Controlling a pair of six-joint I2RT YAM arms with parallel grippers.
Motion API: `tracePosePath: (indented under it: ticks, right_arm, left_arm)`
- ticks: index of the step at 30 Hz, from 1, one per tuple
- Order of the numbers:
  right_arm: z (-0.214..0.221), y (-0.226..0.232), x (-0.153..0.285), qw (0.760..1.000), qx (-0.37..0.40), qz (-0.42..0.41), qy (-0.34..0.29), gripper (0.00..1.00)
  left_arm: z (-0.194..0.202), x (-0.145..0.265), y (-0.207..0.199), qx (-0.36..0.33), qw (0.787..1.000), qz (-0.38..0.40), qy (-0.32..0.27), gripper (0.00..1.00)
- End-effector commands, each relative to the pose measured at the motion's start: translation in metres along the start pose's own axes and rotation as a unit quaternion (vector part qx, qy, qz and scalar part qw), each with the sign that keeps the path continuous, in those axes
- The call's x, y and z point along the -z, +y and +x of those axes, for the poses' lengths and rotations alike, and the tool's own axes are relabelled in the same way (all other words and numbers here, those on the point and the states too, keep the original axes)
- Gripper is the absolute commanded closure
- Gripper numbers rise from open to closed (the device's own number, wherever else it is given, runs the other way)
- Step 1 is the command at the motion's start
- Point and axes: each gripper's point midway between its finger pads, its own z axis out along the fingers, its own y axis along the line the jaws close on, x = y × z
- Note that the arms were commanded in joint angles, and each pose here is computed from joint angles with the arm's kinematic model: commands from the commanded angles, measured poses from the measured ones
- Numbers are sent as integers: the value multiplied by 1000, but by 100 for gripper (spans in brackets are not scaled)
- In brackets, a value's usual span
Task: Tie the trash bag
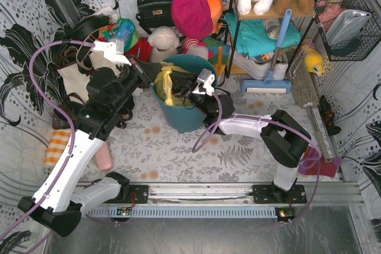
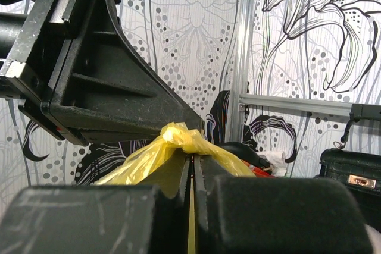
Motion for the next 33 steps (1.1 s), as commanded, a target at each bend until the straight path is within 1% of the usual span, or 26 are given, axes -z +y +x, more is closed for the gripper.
tracePosePath:
  ticks: [1, 2, 3, 5, 10, 14, 23, 29, 33]
  right_arm:
    - [-42, -1, -5, 998, 11, -2, -62, 95]
    - [-41, -1, -5, 998, 10, -2, -60, 84]
    - [-40, -1, -4, 998, 7, 0, -59, 77]
    - [-40, -2, -2, 998, 5, 4, -56, 73]
    - [-37, -2, 11, 999, -6, 9, -42, 71]
    - [-42, 1, 25, 999, -21, 10, -32, 68]
    - [-66, 2, 62, 998, -49, 25, -13, 62]
    - [-88, 6, 57, 999, -52, 14, -1, 60]
    - [-92, 1, 42, 999, -46, 24, 13, 59]
  left_arm:
    - [-24, 9, -31, -18, 997, 65, -42, 100]
    - [-27, 10, -33, -22, 996, 69, -47, 100]
    - [-29, 10, -36, -25, 996, 75, -49, 100]
    - [-32, 11, -42, -29, 995, 86, -51, 100]
    - [-36, 14, -53, -35, 991, 115, -59, 100]
    - [-36, 13, -51, -41, 991, 112, -62, 100]
    - [-32, 15, -63, -64, 983, 160, -68, 100]
    - [-28, 18, -76, -92, 973, 202, -61, 100]
    - [-26, 18, -76, -97, 972, 206, -58, 100]
